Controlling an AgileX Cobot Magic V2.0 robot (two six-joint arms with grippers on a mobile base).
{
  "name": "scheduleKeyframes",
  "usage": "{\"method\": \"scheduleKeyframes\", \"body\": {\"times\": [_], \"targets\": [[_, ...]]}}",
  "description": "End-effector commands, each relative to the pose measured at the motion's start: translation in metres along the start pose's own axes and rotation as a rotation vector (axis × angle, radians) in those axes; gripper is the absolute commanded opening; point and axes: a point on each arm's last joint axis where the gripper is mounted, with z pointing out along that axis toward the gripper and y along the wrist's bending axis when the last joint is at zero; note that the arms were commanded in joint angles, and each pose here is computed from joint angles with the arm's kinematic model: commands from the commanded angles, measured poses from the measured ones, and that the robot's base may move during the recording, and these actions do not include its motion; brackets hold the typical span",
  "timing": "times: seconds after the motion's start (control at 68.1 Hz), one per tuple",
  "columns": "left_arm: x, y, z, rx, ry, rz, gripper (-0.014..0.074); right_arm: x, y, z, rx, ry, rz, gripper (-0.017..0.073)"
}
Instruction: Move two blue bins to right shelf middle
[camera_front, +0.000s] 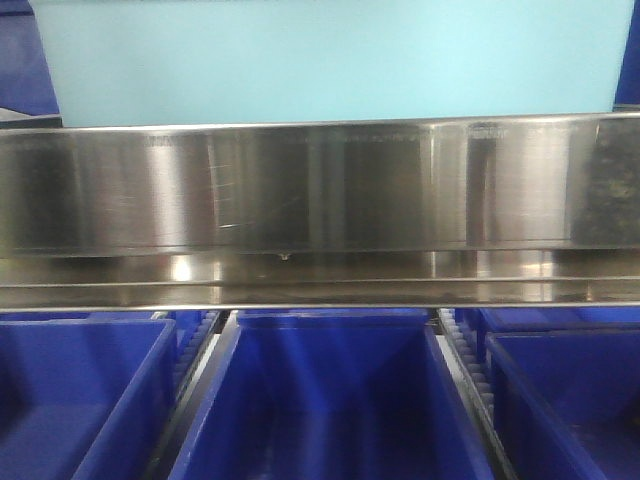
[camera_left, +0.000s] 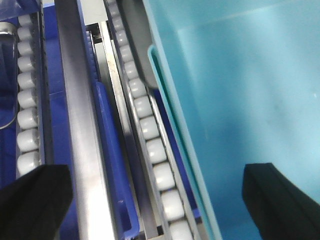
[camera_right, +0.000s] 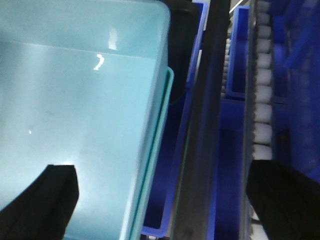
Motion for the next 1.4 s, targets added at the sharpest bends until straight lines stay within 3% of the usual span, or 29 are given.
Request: {"method": "scheduleKeyframes", "body": {"times": [0.0,0.279,0.514,0.735,0.837,1.161,1.278,1.381], "targets": [[0.013,0.003,-0.007,-0.004,0.002,0.01,0.0601,0.011,-0.002,-0.006,0.017,0.006,-0.004,0.0568],[0.045,-0.012,0.008,0.153,-0.11,-0.068,0.0601,0.032,0.0,0.023,-0.052,-0.004,0.055,0.0568],[0.039,-0.018,0.034,0.182,-0.09,-0.092,0.0601,0.041,-0.002,0.043,-0.056,0.009,0.072,0.0568],[0.043,-0.022,0.059,0.191,0.017,-0.098,0.0601,0.043,-0.002,0.061,-0.058,0.067,0.083,0.0568],[0.045,-0.023,0.069,0.193,0.056,-0.099,0.0601,0.043,0.001,0.072,-0.095,0.097,0.114,0.0568],[0.047,-0.028,0.09,0.208,0.118,-0.114,0.0588,0.053,0.005,0.1,-0.098,0.222,0.108,0.0568],[0.049,-0.029,0.094,0.213,0.147,-0.116,0.0539,0.061,0.003,0.109,-0.092,0.262,0.113,0.0507],[0.049,-0.03,0.095,0.227,0.153,-0.128,0.0421,0.07,0.002,0.115,-0.087,0.291,0.118,0.0353]]}}
